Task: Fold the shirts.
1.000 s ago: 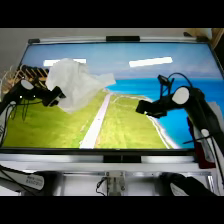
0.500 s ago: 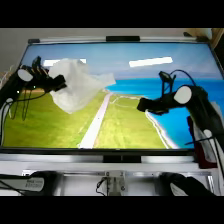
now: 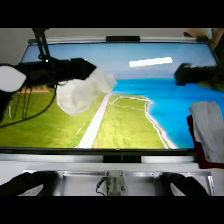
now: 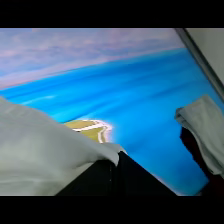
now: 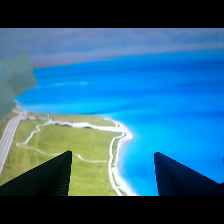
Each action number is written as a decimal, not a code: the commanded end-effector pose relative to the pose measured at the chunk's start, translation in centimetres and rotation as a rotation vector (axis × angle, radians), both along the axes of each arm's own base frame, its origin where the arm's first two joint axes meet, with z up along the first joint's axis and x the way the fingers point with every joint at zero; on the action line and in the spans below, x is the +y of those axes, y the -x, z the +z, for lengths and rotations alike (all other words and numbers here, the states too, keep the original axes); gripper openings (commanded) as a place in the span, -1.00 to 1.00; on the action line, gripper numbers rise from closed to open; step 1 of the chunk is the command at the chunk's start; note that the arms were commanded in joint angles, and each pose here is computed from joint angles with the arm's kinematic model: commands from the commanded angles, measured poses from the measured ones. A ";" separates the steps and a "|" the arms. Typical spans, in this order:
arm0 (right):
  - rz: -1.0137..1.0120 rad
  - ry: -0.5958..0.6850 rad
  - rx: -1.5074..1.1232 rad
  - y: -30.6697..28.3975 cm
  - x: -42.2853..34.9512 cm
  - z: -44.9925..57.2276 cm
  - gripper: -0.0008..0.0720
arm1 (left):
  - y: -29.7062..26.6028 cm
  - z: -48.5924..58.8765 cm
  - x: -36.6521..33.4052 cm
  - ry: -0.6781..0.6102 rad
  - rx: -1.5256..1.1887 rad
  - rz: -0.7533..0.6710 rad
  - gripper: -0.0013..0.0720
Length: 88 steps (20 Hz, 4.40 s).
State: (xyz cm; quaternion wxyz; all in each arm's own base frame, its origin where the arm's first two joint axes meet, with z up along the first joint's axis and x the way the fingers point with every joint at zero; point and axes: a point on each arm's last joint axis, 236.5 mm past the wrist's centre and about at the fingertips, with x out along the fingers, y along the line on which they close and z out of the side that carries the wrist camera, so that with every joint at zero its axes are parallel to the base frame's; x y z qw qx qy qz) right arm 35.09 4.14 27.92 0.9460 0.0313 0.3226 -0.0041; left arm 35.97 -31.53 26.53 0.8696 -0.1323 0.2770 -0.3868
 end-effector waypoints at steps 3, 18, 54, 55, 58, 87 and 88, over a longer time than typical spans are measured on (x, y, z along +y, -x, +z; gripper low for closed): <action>-0.165 0.067 -0.296 5.0 -6.0 11.2 0.74 | 6.8 -0.7 -8.9 0.061 0.053 -0.179 -0.83; -0.110 0.204 0.442 4.6 -4.5 -9.6 0.74 | -4.5 -16.0 -1.5 -0.348 0.294 0.035 1.00; 0.067 -0.187 0.939 5.4 7.7 -36.5 -0.80 | -9.6 -27.4 -5.9 -0.092 0.552 0.032 -0.83; 0.075 -0.144 0.887 4.1 7.0 -35.4 -0.80 | -10.3 -25.2 -5.6 -0.078 0.485 0.030 -0.83; 0.094 0.053 0.577 -3.5 3.7 -26.3 -0.80 | -12.9 -12.7 -4.0 -0.013 0.147 0.026 -0.83; 0.632 -0.040 0.854 7.2 15.5 -21.3 -0.80 | 8.6 -27.9 7.7 -0.459 0.466 -0.040 -0.52; 0.631 -0.044 0.849 7.1 15.8 -21.3 -0.80 | 7.8 -27.6 9.6 -0.545 0.414 -0.066 -0.02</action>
